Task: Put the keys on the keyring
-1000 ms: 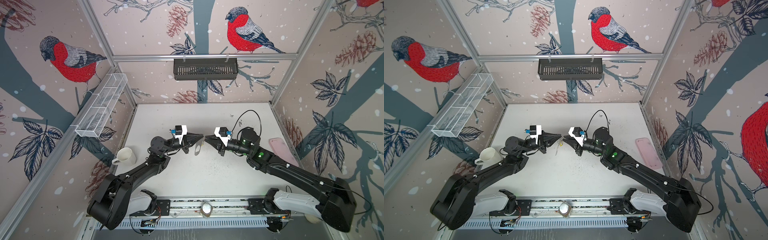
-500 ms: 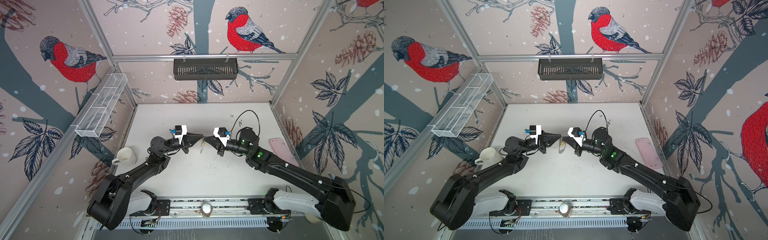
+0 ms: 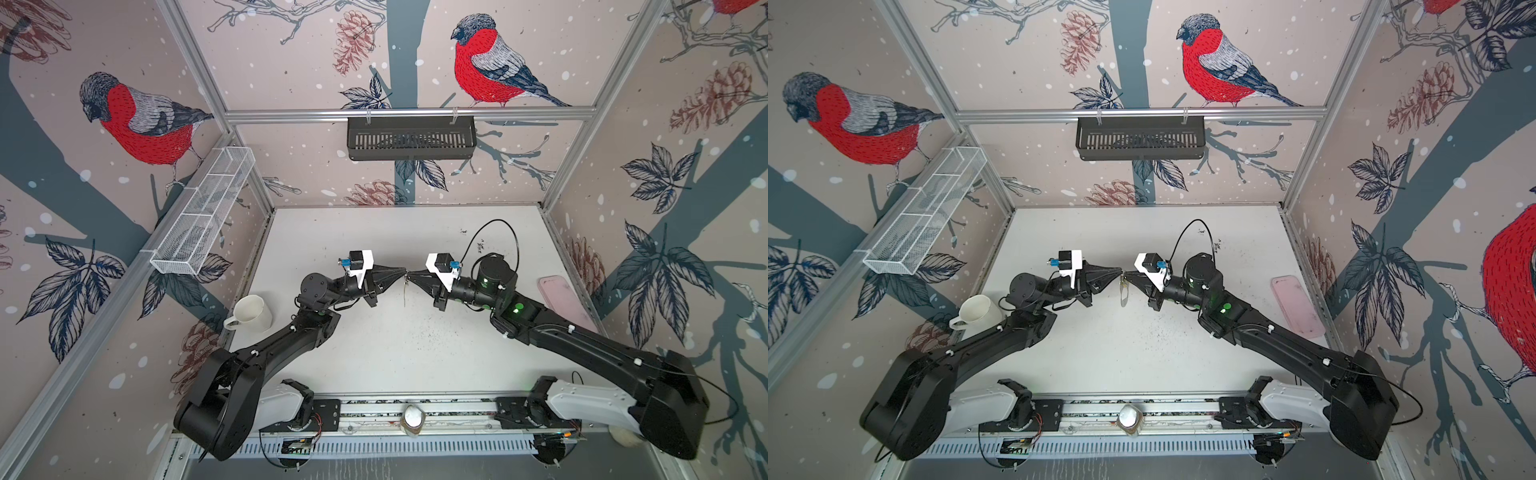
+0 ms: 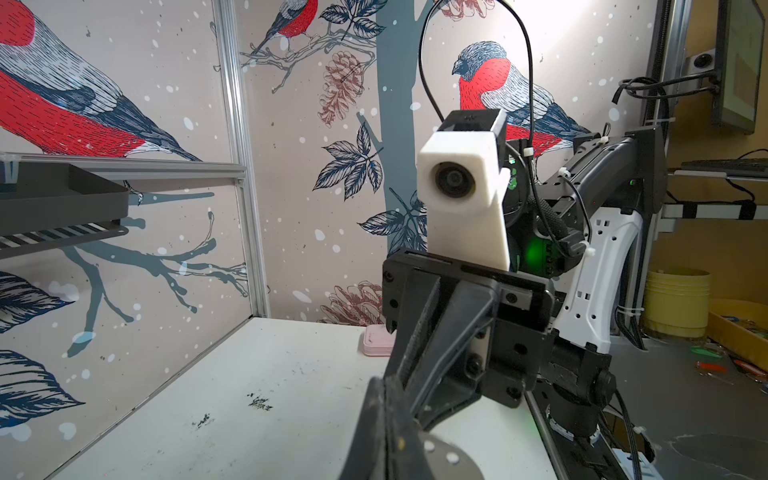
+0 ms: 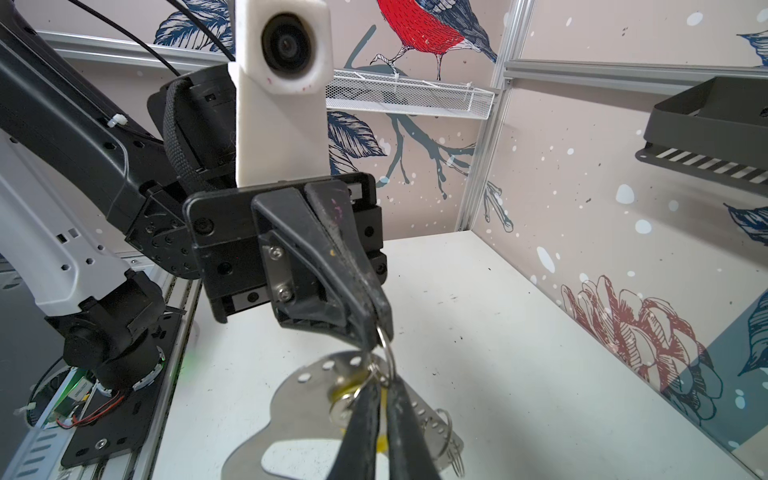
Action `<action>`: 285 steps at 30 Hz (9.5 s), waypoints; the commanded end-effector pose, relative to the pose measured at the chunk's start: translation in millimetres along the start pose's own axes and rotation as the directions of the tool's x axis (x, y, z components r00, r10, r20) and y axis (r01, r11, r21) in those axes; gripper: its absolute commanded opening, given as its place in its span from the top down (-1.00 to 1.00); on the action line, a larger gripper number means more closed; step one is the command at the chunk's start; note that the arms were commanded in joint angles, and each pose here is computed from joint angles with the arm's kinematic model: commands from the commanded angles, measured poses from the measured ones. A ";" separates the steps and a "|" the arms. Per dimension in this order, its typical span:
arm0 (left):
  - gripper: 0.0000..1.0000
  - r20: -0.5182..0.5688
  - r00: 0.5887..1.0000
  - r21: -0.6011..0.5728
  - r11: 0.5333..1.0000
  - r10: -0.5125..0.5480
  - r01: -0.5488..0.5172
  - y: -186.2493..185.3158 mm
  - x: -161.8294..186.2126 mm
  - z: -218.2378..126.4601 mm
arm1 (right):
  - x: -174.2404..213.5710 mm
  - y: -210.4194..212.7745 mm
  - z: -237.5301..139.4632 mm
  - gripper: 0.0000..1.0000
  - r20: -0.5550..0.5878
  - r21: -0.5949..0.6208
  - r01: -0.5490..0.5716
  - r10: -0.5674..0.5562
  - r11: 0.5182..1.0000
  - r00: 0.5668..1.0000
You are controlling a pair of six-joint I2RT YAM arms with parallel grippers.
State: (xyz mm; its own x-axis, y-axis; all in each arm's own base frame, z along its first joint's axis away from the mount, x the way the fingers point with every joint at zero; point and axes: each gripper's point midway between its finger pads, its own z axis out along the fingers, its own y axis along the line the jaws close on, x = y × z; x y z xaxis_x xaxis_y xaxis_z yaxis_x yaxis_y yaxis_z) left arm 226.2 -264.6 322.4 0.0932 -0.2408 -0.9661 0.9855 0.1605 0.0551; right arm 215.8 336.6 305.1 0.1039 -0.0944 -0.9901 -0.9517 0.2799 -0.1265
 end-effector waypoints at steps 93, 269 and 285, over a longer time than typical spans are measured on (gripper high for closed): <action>1.00 -0.013 1.000 0.066 0.998 -0.002 0.003 -7.8 0.8 2.0 | 1.6 -4.1 -4.1 0.74 -0.064 0.015 0.095 -0.094 0.995 0.994; 1.00 -0.123 0.983 -0.061 0.988 0.137 -0.145 0.8 -16.2 5.6 | -9.2 -4.5 4.8 0.74 -0.206 -0.109 0.057 -0.078 0.992 0.975; 1.00 -0.059 0.991 -0.029 0.992 0.122 -0.124 -9.2 -21.6 1.7 | -8.1 13.7 15.2 0.70 -0.157 -0.218 0.039 -0.075 0.975 0.985</action>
State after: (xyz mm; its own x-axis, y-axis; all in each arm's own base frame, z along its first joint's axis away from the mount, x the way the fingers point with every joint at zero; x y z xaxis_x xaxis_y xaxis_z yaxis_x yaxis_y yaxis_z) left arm 226.9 -263.5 323.5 0.1295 -0.1049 -0.9860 0.9632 0.2496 0.0999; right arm 221.4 346.8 299.1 0.0938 -0.3284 -0.9399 -0.9788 0.1423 -0.1474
